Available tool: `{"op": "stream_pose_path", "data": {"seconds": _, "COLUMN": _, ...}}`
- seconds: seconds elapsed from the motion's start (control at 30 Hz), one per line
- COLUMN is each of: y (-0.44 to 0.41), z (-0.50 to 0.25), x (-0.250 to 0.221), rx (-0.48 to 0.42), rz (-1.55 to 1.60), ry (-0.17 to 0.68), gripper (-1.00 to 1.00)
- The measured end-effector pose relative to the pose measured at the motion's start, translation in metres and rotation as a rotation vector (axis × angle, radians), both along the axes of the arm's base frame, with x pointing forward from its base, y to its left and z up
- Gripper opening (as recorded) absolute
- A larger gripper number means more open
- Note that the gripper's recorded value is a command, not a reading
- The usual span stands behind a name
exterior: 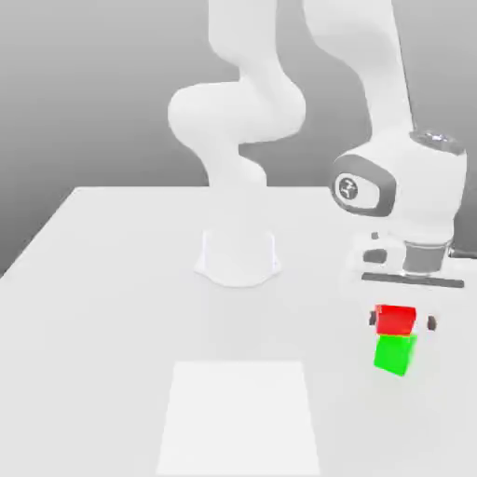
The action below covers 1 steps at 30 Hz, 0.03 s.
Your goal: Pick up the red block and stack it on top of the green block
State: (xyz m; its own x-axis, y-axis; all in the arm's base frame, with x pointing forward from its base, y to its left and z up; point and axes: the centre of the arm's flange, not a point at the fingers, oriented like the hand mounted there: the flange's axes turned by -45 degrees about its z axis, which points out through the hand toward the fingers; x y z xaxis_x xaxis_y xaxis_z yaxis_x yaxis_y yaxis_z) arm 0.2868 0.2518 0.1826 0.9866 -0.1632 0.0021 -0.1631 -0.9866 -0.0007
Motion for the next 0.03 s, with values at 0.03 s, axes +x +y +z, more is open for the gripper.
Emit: {"op": "stream_pose_path", "data": {"seconds": 0.03, "y": 0.0, "z": -0.0028, "x": -0.0006, "rx": 0.0, "rz": 0.001, "ry": 0.001, "gripper": 1.0}}
